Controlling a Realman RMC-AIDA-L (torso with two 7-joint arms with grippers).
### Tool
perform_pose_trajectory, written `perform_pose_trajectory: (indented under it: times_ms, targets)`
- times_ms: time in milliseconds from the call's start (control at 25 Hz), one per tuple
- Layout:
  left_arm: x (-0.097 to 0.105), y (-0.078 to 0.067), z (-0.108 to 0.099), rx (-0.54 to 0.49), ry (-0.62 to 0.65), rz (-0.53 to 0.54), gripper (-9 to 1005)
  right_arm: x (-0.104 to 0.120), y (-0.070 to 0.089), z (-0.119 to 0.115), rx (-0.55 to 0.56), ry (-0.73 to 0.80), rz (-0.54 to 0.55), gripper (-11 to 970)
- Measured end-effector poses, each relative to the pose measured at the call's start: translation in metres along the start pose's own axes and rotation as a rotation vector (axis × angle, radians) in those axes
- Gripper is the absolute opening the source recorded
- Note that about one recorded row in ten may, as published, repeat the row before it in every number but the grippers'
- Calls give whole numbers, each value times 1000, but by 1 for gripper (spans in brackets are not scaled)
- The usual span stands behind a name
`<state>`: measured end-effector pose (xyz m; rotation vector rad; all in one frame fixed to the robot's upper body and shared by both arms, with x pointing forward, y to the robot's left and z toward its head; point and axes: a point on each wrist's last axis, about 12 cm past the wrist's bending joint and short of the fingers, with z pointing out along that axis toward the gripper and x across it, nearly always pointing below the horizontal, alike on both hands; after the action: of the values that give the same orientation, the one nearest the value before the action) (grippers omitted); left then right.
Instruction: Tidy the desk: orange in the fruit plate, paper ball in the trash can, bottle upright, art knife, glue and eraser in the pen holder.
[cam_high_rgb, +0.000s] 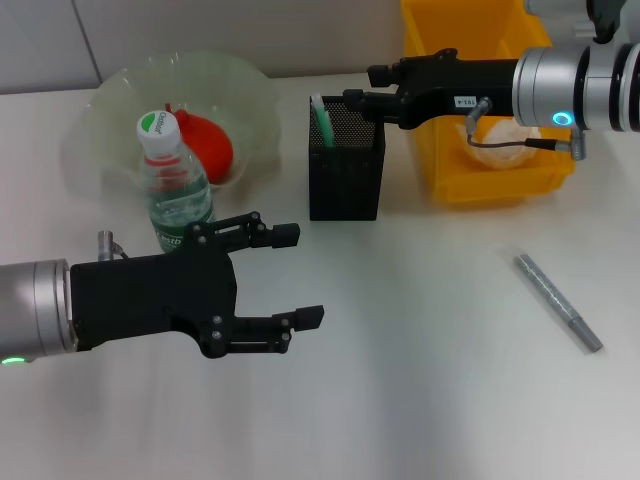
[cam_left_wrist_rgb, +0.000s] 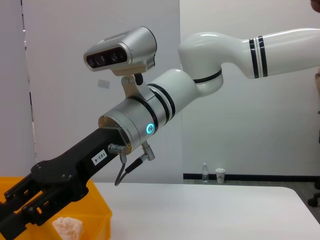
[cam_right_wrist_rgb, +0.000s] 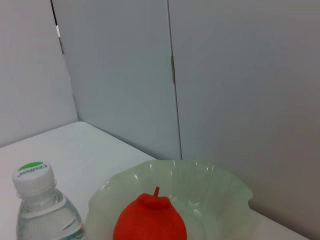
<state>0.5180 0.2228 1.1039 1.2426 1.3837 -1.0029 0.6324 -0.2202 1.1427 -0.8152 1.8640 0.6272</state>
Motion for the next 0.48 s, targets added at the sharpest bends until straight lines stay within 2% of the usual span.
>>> perform_pose_trajectory:
  times_ms: [40, 200, 480]
  targets:
    - [0, 0, 0, 0, 0, 0, 827, 0, 0, 0, 1, -1, -2, 483]
    - [0, 0, 0, 0, 1, 0, 827, -4, -2, -6, 12, -20, -9, 485]
    - [0, 0, 1, -2, 4, 0, 827, -14, -5, -31, 53, -67, -27, 487]
